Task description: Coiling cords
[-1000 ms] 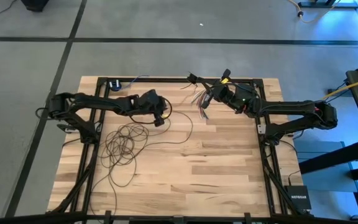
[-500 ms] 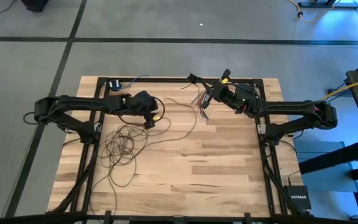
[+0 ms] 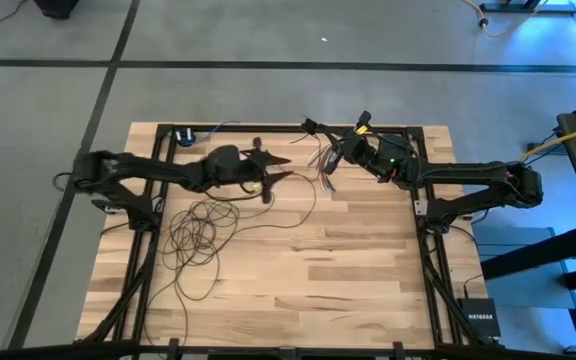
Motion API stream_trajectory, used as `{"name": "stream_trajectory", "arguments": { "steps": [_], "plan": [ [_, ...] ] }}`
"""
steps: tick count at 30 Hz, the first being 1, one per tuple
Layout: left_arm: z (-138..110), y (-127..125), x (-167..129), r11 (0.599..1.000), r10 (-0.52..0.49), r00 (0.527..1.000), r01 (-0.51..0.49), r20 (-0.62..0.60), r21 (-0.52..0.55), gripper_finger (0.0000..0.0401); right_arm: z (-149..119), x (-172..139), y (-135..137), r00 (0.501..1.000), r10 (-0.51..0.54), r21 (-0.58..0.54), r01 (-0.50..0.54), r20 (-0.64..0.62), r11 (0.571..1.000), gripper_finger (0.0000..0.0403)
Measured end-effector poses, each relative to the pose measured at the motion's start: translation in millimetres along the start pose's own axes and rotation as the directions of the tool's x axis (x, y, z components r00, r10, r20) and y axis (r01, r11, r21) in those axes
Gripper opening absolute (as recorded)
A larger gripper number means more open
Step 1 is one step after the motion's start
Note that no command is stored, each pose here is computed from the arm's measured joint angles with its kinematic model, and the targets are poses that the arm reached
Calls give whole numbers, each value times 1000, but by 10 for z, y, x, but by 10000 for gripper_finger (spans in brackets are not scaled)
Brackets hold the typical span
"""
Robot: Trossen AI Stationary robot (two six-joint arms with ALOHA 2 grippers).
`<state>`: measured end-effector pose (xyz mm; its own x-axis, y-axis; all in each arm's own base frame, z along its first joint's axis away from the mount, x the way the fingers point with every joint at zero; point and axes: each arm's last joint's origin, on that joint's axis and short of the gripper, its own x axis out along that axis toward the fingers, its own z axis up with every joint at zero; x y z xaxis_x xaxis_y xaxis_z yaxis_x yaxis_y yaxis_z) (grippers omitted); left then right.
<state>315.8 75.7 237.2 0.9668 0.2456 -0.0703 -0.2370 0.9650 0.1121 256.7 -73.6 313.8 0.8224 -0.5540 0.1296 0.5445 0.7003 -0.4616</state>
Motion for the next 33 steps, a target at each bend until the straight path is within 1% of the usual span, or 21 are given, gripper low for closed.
{"name": "stream_trajectory", "arguments": {
  "steps": [2,4,6,9,11,13,15,18,23,28,31,33],
  "plan": [
    [-87,-41,170,1000,-11,1000,11,15,-5,145,1,0,-1,1000,-1,0,1,1,1000,3],
    [-181,-97,358,1000,-24,1000,24,1,-3,145,2,0,-1,1000,-1,1,1,2,1000,3],
    [-217,-145,551,1000,-24,1000,24,-3,19,145,2,0,-1,1000,-1,1,1,3,1000,3],
    [-221,-172,765,996,75,997,-74,-8,54,145,3,0,-1,1000,-1,1,1,3,1000,3],
    [-189,-163,836,988,138,990,-137,-4,77,145,3,0,-1,1000,-1,1,1,3,1000,3],
    [-133,-134,860,980,184,983,-184,10,72,145,2,0,-1,1000,-1,1,1,2,1000,3],
    [-95,-99,867,978,201,979,-202,25,49,145,2,0,-1,1000,-1,0,1,2,1000,3],
    [-104,-68,870,978,208,978,-208,17,28,145,1,1,0,1000,-1,0,1,2,1000,3],
    [-149,-54,872,977,207,978,-206,-27,49,140,1,1,0,1000,-1,0,1,2,1000,3],
    [-147,-68,872,980,194,981,-192,-26,56,105,2,1,-1,1000,-1,0,1,3,1000,3],
    [-152,-65,872,981,188,982,-186,-28,57,73,3,1,-1,1000,-2,1,2,4,1000,3],
    [-150,-51,875,986,160,987,-159,-21,56,50,3,1,-1,1000,-2,1,2,4,1000,3]
  ]
}}
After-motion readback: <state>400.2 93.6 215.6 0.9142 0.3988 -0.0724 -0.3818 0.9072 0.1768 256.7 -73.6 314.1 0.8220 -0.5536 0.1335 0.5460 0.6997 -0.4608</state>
